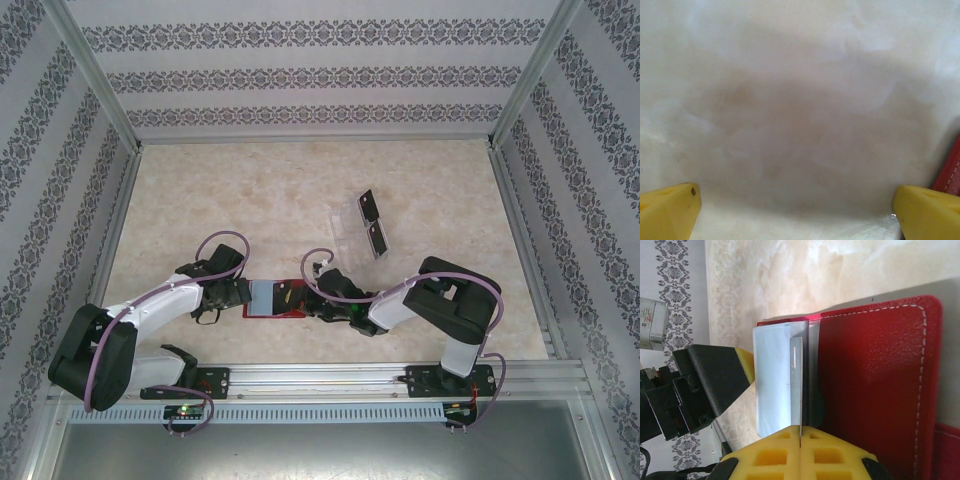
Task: Put the credit cards into the card holder
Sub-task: Insert the credit card into the card slot.
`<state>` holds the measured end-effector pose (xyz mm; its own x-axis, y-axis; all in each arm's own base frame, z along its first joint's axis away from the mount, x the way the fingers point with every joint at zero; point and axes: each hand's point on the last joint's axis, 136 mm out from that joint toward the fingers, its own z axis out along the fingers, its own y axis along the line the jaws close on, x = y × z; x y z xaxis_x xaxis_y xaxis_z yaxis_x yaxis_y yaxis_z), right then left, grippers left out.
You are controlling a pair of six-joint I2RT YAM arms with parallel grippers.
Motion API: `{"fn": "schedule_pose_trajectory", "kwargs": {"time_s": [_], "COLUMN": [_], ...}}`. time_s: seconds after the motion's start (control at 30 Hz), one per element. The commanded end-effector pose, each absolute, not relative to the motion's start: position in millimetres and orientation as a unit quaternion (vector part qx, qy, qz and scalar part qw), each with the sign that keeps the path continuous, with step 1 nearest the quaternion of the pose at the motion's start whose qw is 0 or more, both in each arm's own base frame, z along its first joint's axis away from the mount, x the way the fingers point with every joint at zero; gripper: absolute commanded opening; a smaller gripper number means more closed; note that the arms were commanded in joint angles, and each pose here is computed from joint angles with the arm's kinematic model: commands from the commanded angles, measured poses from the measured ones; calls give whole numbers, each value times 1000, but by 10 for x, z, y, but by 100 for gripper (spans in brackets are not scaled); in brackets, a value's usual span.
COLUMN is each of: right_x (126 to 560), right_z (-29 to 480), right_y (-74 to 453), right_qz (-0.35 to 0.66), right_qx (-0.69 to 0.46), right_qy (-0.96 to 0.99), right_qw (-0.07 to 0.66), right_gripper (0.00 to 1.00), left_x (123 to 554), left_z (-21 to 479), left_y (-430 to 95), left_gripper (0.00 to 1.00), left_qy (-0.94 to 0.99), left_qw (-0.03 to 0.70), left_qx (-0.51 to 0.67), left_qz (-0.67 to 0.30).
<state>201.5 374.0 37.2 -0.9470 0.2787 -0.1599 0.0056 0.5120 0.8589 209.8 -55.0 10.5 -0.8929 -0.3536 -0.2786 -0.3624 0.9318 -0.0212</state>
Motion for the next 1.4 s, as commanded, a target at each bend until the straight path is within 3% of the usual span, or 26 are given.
{"fn": "schedule_pose_trajectory", "kwargs": {"time_s": [0.0,0.77,1.2,1.23,1.3,1.37], "right_x": [1985,2062,1924,1921,1911,1908], "right_z": [309,323,151,133,99,91], "right_y": [3688,3842,3914,3901,3852,3806], "right_qz": [478,511,501,498,490,482], "right_qx": [79,77,62,65,71,75], "right_qy": [863,843,857,858,862,867], "right_qw": [146,152,107,105,104,106], "right_gripper": [0,0,0,3,22,32], "left_x": [2017,2011,2014,2015,2014,2020], "left_z": [-65,-86,-90,-89,-83,-75], "left_y": [-765,-772,-778,-774,-775,-776], "left_gripper": [100,100,100,100,100,100], "left_qy": [978,979,979,979,979,979], "left_qw": [111,105,105,105,105,107], "left_qx": [-175,-170,-170,-169,-169,-169], "left_qz": [-32,-30,-31,-29,-30,-30]}}
